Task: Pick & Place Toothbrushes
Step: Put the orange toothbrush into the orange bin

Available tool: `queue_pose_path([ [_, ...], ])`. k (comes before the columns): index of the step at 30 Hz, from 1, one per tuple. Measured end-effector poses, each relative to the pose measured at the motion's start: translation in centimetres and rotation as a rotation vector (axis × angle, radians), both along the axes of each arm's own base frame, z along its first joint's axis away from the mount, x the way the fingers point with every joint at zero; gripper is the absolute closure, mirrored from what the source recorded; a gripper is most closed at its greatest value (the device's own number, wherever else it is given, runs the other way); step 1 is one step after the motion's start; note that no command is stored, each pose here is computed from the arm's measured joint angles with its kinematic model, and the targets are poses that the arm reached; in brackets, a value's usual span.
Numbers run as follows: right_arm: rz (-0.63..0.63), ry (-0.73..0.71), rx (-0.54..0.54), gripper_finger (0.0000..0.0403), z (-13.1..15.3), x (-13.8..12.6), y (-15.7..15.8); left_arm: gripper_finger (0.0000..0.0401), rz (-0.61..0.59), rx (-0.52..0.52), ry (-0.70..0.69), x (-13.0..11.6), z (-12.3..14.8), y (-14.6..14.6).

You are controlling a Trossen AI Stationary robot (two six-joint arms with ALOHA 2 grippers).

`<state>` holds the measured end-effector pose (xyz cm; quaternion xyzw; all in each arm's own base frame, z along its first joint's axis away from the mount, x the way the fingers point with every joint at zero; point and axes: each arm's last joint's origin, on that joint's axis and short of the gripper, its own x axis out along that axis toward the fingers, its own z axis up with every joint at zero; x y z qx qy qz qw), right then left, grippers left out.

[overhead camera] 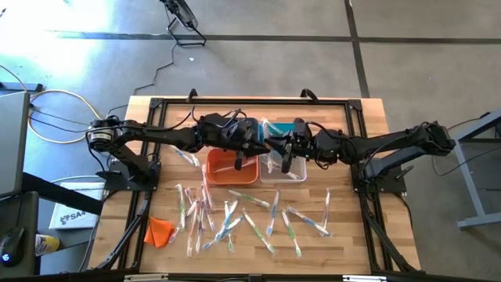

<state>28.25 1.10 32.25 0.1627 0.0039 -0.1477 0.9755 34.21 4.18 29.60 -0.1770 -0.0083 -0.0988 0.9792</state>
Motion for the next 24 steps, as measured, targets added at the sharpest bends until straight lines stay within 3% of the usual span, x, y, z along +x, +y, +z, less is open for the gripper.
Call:
queue_pose_path([
  [14, 0.0, -0.026, 0.025, 0.0173, 0.8, -0.9, -0.1, 0.0392, -0.017, -0.007, 0.001, 0.0, 0.0, -0.1],
  [21, 0.071, -0.055, 0.057, 0.015, 3.7, -5.6, -0.2, 0.0392, -0.076, -0.009, 0.006, -0.8, 0.9, -0.3],
  [24, 0.12, -0.075, 0.116, 0.0154, 4.5, -7.7, -0.2, 0.0392, -0.065, 0.014, 0.082, -1.8, 1.2, -0.4],
])
